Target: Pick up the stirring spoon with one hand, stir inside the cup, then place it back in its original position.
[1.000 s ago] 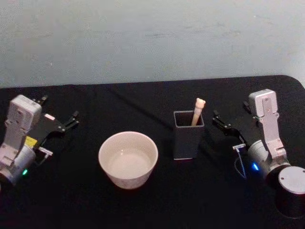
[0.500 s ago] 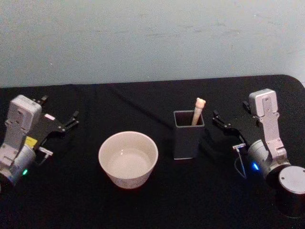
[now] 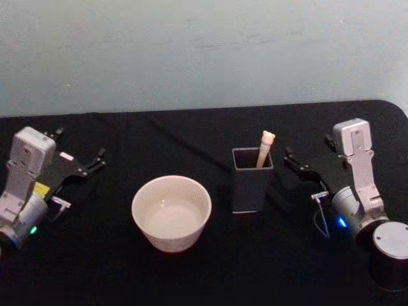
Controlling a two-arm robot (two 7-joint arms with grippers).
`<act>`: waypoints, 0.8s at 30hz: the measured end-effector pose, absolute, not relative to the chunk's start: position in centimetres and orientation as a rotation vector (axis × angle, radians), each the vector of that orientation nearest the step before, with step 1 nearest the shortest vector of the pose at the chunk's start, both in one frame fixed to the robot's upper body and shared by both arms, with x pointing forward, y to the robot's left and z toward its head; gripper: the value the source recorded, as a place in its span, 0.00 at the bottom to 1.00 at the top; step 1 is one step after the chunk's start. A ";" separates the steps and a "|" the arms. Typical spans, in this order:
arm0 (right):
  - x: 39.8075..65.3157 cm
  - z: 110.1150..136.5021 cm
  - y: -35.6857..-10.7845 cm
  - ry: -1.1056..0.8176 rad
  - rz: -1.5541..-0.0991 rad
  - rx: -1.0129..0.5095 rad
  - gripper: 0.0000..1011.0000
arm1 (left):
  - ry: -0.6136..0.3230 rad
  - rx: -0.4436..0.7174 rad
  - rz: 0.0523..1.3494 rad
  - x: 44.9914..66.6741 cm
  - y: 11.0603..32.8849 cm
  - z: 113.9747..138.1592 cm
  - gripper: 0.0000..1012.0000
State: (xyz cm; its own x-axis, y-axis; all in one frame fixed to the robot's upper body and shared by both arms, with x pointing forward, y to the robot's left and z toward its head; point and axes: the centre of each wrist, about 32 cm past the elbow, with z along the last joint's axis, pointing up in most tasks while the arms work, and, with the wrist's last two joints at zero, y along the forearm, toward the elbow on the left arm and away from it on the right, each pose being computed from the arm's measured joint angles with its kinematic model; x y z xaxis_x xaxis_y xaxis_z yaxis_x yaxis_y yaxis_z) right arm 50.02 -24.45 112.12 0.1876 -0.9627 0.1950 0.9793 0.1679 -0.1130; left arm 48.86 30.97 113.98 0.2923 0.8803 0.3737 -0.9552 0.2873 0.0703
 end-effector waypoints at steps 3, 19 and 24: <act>50.0 112.1 -24.4 -0.085 -1.383 -0.231 0.99 | -0.285 0.304 1.248 48.9 31.0 114.0 0.99; 50.0 112.1 -24.4 -0.084 -1.383 -0.230 0.99 | -0.285 0.305 1.248 48.9 31.0 114.0 0.99; 50.0 112.1 -24.5 -0.084 -1.383 -0.231 0.99 | -0.285 0.304 1.248 48.9 31.0 114.0 0.99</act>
